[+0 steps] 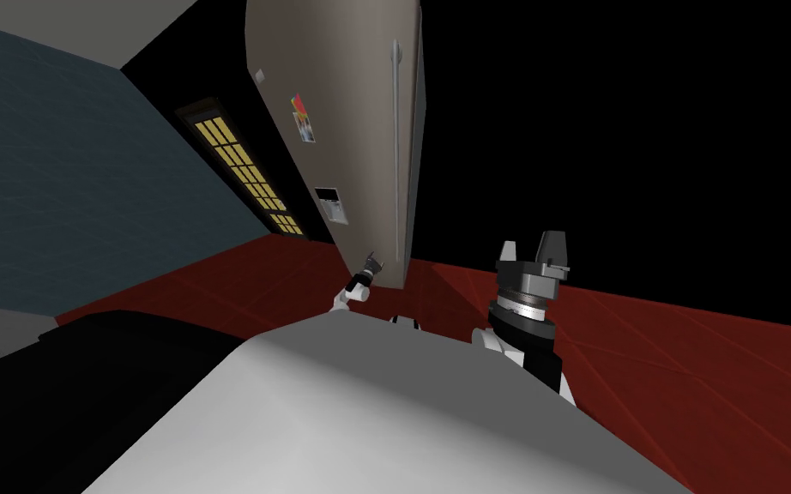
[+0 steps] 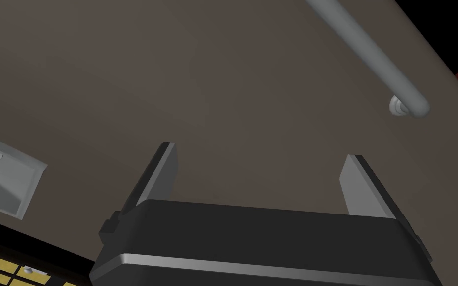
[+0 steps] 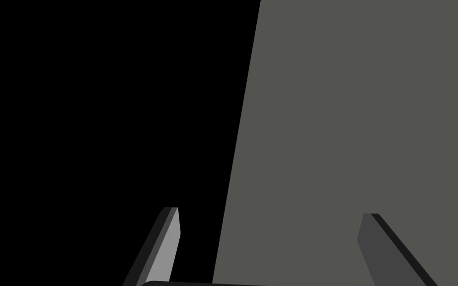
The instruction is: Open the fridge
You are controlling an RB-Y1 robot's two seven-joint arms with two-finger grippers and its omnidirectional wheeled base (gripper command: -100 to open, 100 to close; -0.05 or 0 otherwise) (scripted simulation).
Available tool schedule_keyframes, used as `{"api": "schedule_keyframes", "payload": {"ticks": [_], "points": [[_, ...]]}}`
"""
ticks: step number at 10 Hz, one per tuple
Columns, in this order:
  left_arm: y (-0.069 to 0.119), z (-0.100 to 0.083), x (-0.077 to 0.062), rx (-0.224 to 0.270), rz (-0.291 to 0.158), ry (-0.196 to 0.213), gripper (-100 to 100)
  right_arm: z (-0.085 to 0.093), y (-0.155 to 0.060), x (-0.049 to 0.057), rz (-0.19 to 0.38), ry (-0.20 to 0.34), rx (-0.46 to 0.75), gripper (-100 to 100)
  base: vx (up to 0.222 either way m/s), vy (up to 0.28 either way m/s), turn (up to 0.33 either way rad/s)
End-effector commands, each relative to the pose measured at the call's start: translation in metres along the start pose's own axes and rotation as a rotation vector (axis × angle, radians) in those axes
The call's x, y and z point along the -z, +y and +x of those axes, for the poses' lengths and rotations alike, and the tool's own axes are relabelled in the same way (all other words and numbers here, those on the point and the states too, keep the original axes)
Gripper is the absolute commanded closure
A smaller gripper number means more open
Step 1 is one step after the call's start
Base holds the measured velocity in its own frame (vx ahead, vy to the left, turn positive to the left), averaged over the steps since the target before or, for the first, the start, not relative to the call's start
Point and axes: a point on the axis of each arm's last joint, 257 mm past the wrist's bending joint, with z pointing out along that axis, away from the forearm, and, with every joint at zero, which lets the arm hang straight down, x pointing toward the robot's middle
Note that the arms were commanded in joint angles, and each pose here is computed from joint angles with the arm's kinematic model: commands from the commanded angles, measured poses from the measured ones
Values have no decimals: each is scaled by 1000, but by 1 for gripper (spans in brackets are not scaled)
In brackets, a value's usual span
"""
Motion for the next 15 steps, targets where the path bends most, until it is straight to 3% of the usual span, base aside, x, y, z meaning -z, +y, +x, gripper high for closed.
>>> {"api": "schedule_keyframes", "payload": {"ticks": [1,12,15], "points": [[-8,6,-9,17,-8,1,-100,0,0,0,0,0,0,0,97,-73,24],[-44,38,-43,92,-46,21,-100,0,0,0,0,0,0,0,109,-78,24],[-46,39,-44,94,-48,22,-100,0,0,0,0,0,0,0,66,-54,9]]}}
